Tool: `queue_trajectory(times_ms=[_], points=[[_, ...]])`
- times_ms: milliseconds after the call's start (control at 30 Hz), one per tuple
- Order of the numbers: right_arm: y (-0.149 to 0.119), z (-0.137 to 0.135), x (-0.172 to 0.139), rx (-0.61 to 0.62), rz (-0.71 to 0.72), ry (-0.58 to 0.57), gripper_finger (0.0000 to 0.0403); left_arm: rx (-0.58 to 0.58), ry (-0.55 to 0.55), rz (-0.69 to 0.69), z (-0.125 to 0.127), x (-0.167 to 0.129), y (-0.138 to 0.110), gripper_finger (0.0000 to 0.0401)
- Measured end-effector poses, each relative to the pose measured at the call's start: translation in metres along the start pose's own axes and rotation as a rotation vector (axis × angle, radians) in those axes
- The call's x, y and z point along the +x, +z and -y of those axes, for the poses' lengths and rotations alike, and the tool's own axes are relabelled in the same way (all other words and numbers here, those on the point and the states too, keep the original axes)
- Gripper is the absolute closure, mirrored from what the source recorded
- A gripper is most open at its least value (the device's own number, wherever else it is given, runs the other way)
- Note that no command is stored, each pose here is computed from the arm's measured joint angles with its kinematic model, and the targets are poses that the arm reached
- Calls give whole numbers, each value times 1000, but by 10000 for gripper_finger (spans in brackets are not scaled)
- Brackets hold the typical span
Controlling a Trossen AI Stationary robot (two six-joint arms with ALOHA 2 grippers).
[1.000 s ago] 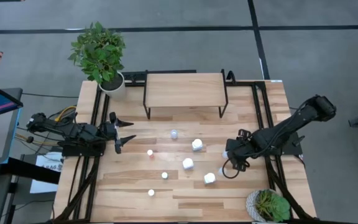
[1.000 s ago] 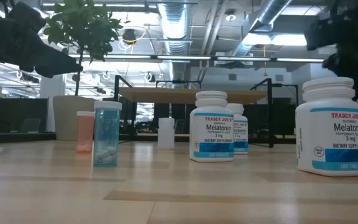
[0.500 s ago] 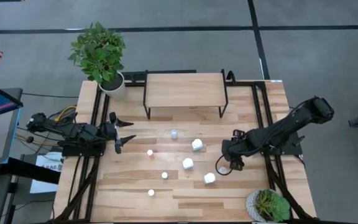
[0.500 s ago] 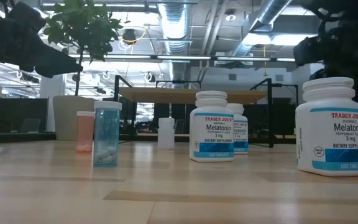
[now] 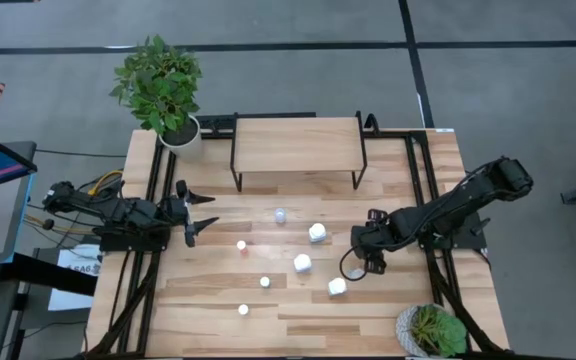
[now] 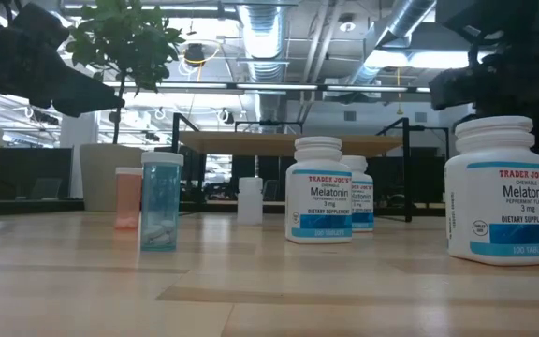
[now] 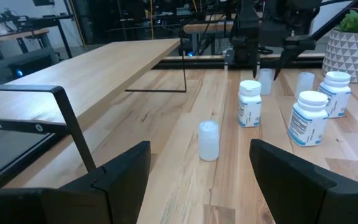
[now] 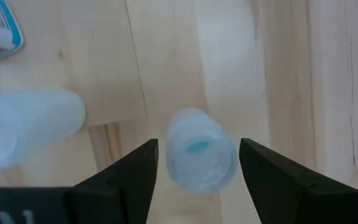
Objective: Pick and place medicine bottles onto shelf by color
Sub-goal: Put the middle right transparent medicine bottle on the shelf
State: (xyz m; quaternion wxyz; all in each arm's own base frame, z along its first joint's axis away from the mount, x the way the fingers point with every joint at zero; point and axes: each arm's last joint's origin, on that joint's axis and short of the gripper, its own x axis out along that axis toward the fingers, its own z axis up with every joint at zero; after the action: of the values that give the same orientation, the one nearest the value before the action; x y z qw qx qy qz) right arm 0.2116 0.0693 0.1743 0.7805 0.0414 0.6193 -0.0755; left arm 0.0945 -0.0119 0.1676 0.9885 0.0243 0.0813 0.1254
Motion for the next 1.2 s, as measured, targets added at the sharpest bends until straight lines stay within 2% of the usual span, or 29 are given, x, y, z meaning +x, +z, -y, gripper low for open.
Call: queue_trajectory(times_ms=[300,733,967,1200], points=[[3,1,0,-8,18,8,167,0,0,0,0,0,0,136],[4,1,-3,-5,18,12,275,0,0,-1,0,0,0,137],[17,-3,-21,-29,48,31,270,1,0,-1,0,0,0,137],[39,1,-62,-43,43,22,276,1,0,-1,0,0,0,136]])
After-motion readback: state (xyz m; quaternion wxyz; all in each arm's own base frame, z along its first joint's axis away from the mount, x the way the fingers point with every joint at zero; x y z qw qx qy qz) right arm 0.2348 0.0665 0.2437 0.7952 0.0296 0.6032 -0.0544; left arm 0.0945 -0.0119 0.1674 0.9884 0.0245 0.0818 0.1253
